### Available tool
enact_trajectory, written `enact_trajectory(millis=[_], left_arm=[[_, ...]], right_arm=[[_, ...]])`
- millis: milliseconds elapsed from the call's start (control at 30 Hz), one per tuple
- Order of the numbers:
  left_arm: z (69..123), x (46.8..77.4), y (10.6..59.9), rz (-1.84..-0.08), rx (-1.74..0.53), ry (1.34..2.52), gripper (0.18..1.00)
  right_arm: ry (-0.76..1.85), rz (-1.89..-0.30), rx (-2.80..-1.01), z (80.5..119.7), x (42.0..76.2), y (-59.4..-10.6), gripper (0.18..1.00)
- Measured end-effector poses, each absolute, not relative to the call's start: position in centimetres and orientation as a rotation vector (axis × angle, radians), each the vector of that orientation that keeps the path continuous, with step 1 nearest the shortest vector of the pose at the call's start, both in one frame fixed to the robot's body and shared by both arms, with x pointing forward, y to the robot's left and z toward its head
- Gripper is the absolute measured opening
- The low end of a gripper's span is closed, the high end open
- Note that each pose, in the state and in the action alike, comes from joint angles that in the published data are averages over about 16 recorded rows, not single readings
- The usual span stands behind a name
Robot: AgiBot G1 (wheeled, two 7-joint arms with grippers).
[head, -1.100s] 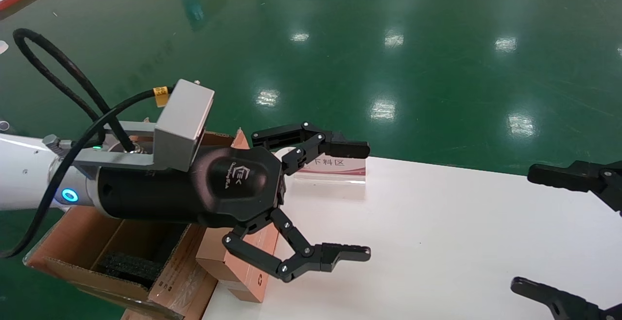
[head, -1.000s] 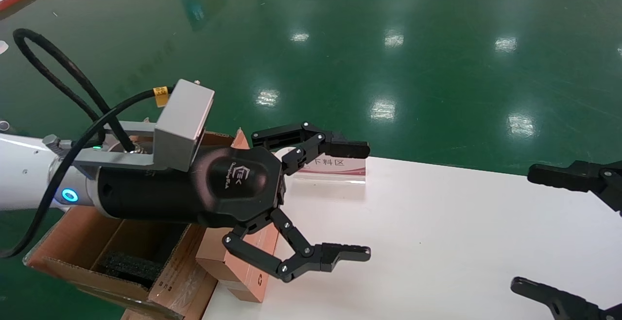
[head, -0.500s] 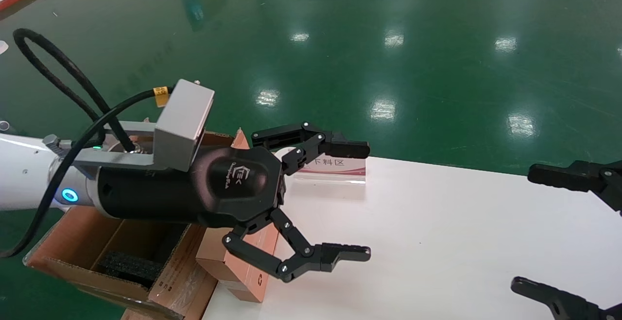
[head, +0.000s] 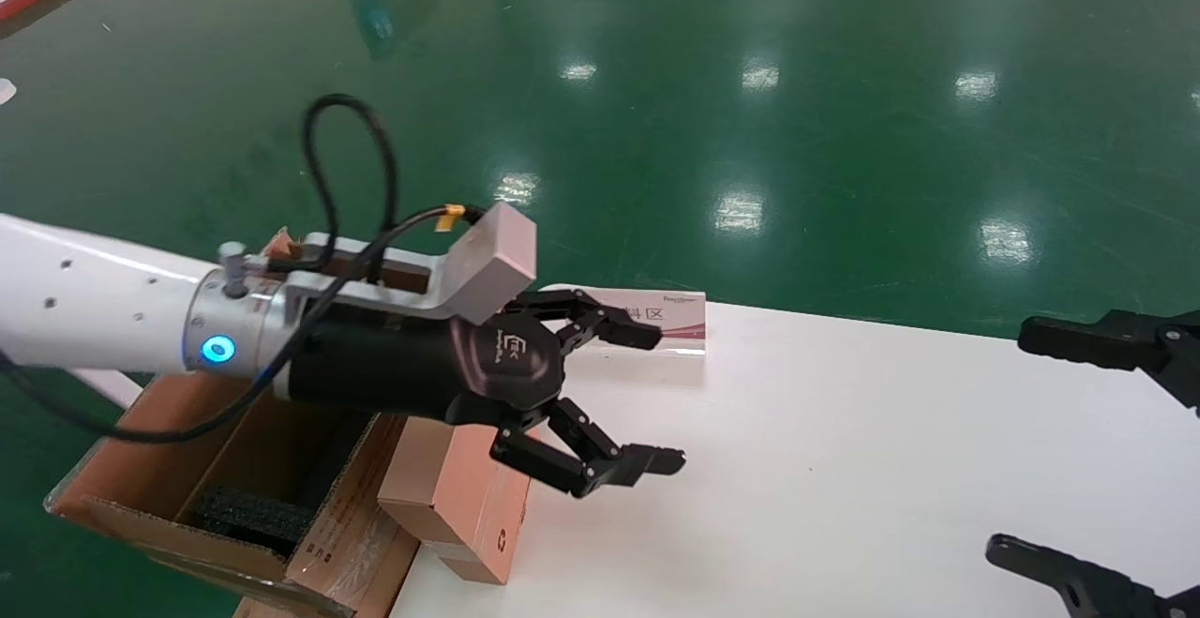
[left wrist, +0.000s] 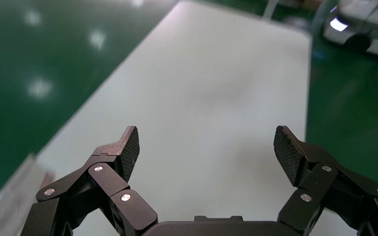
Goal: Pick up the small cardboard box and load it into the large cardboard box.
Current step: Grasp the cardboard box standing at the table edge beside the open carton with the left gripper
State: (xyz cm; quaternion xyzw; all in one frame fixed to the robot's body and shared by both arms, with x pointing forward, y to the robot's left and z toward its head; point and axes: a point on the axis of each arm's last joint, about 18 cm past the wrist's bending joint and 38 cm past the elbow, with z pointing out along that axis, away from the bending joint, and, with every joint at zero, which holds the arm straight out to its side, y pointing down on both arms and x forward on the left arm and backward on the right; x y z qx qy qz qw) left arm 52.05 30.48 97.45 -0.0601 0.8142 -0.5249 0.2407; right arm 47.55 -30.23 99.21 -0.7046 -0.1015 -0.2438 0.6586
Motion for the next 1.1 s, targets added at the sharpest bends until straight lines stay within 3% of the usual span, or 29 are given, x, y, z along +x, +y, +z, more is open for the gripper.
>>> enact_trajectory(millis=[467, 1100], left_arm=[[98.8, 55.0, 30.9, -1.001, -0.574, 2.4, 1.001], [101.7, 55.5, 32.1, -0.749, -1.007, 2.32, 1.001]], right_arm=[[-0.23, -0.552, -1.595, 99.2, 47.6, -30.2, 1.001], [-0.23, -0.552, -1.595, 99.2, 47.6, -30.2, 1.001]])
